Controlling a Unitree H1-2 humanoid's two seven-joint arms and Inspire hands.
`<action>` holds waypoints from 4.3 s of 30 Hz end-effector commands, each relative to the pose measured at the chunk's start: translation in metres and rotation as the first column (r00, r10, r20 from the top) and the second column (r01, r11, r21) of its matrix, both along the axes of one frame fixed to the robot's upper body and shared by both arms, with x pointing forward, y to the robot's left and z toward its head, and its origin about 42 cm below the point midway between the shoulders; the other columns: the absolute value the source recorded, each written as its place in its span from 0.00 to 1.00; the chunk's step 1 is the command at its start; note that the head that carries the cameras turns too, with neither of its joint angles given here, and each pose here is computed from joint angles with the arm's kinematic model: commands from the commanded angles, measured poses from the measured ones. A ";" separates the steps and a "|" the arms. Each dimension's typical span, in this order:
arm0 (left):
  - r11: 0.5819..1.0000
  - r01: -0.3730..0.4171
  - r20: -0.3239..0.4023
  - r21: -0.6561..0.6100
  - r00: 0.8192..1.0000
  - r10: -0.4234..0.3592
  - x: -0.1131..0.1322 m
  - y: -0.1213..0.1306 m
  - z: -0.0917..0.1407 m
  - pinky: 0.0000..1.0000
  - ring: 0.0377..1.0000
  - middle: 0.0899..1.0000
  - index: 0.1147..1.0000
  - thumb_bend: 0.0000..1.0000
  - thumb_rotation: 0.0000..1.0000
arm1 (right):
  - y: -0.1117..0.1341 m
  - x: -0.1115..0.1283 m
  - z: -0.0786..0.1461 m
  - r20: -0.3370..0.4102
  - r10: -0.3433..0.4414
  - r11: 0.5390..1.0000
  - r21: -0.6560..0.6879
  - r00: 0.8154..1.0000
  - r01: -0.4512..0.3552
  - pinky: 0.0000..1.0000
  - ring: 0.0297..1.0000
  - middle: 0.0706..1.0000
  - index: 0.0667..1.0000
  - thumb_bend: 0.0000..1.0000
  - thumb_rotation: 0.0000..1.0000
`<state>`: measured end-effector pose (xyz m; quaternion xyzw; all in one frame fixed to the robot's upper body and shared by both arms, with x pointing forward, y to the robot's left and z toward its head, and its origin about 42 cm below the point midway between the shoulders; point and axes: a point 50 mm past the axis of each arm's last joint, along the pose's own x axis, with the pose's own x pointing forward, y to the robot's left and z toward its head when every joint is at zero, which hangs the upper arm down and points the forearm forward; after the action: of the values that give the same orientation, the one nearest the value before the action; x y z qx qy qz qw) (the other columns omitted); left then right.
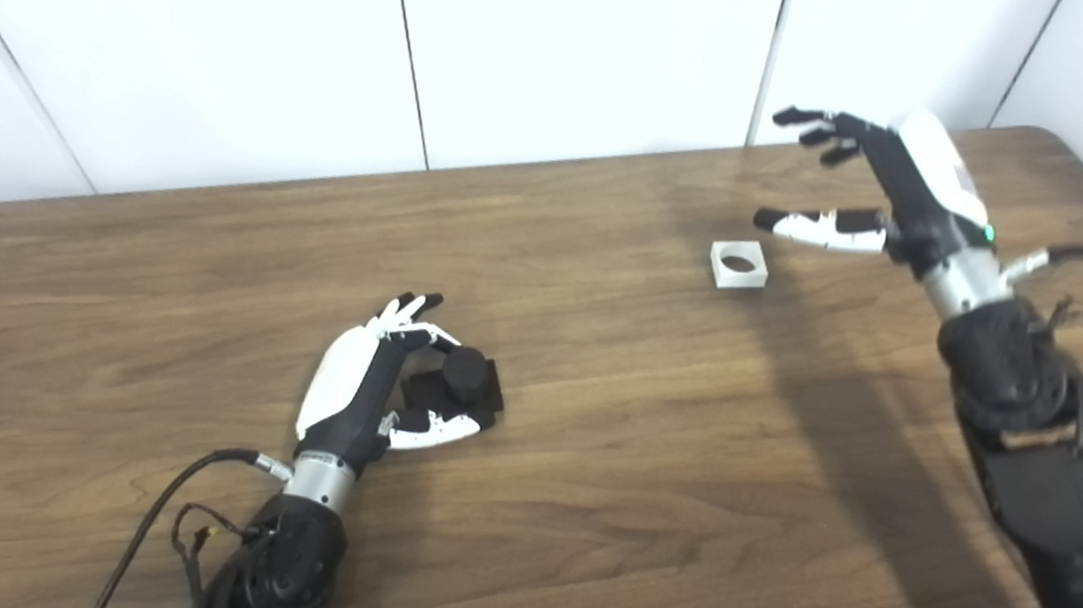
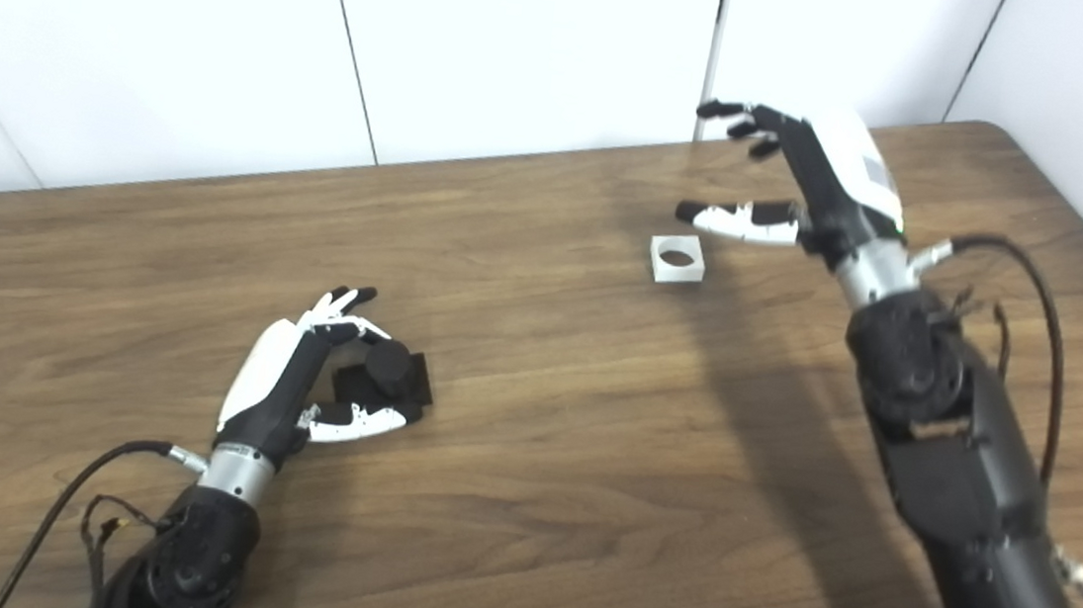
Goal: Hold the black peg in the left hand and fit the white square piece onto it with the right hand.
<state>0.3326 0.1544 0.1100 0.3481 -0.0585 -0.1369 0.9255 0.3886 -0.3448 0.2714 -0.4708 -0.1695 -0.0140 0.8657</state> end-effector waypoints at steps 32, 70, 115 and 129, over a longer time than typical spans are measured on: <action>0.997 -0.046 -0.057 0.058 0.997 0.049 0.000 0.010 -0.010 1.00 1.00 0.93 0.43 0.52 0.09 | -0.015 0.088 0.030 -0.525 0.018 0.852 -0.437 0.851 -0.287 1.00 1.00 1.00 0.84 1.00 0.58; 0.996 -0.054 -0.052 0.072 0.997 0.057 -0.004 0.014 -0.011 1.00 1.00 0.94 0.43 0.52 0.09 | -0.009 0.078 -0.029 -0.485 0.040 0.887 -0.384 0.873 -0.254 0.98 1.00 0.98 0.76 0.86 0.45; 0.995 -0.067 -0.061 0.075 0.996 0.071 -0.005 0.023 -0.008 1.00 1.00 0.94 0.43 0.52 0.09 | -0.008 0.088 -0.032 -0.404 0.048 0.893 -0.392 0.914 -0.220 0.97 0.95 0.91 0.69 0.83 0.25; 0.995 -0.070 -0.056 0.074 0.996 0.074 -0.006 0.028 -0.008 1.00 1.00 0.94 0.43 0.52 0.09 | -0.017 0.087 -0.029 -0.409 0.035 0.890 -0.401 0.912 -0.215 0.99 0.96 0.91 0.69 0.82 0.26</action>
<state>0.3296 0.1623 0.1120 0.3447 -0.0467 -0.1247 0.9292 0.4668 -0.3503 0.2123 -0.6149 -0.0063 0.1982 0.7633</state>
